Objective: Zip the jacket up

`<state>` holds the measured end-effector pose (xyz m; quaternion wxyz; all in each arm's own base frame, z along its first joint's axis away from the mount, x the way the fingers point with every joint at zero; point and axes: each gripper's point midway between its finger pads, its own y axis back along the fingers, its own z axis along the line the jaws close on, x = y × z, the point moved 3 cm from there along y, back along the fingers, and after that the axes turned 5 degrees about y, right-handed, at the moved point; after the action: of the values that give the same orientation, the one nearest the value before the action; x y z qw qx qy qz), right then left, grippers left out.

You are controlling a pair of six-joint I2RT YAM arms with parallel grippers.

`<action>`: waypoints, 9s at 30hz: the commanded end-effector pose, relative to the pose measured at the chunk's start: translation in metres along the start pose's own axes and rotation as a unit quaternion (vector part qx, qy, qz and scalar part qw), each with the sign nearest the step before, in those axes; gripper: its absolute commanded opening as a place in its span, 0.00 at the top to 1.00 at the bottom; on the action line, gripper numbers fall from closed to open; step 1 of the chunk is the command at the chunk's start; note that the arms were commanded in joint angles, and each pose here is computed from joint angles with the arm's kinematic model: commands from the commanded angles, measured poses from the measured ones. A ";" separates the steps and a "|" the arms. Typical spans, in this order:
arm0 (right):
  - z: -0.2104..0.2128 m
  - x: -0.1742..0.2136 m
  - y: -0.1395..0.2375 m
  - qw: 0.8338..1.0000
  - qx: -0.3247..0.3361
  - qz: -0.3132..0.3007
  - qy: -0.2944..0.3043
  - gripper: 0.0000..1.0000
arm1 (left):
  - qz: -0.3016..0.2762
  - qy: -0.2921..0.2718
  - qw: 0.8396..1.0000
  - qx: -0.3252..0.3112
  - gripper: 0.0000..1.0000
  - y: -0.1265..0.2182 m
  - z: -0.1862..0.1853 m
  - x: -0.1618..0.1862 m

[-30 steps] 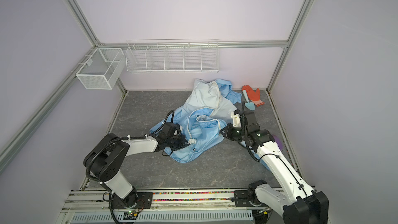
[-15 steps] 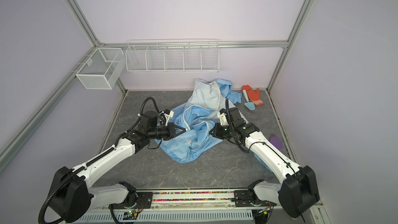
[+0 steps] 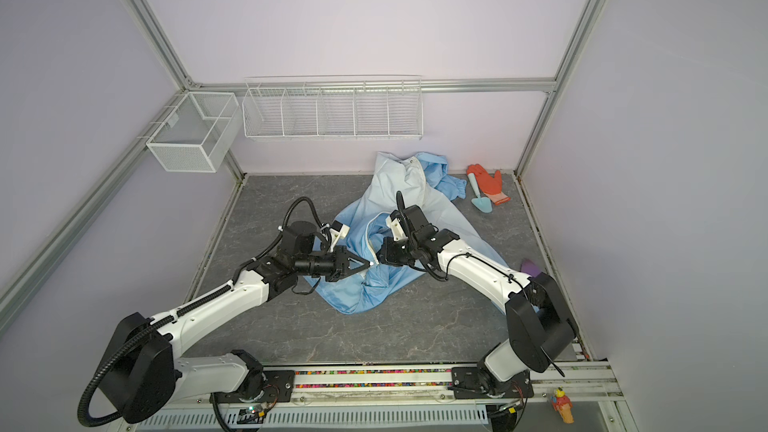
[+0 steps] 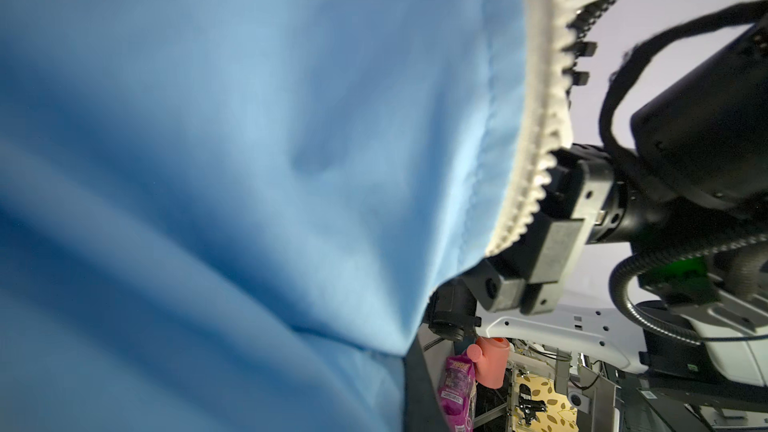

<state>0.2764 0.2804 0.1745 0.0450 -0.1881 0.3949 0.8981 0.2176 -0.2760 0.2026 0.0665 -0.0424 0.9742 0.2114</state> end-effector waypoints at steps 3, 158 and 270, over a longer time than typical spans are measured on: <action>0.004 -0.004 0.001 0.999 0.027 0.004 0.016 0.93 | 0.008 -0.009 1.000 -0.019 1.00 0.000 0.003 0.002; 0.144 -0.162 0.185 0.855 -0.422 -0.262 0.149 0.93 | -0.090 -0.204 0.924 0.311 1.00 0.076 -0.181 -0.119; 0.152 -0.099 0.176 0.879 -0.359 -0.271 0.155 0.93 | -0.189 0.233 0.897 0.324 0.42 0.083 -0.161 -0.082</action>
<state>0.2976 0.2816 0.4014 0.1484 -0.3833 0.0107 0.9115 0.2706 -0.2634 0.3729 -0.1236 -0.2503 0.9530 -0.1181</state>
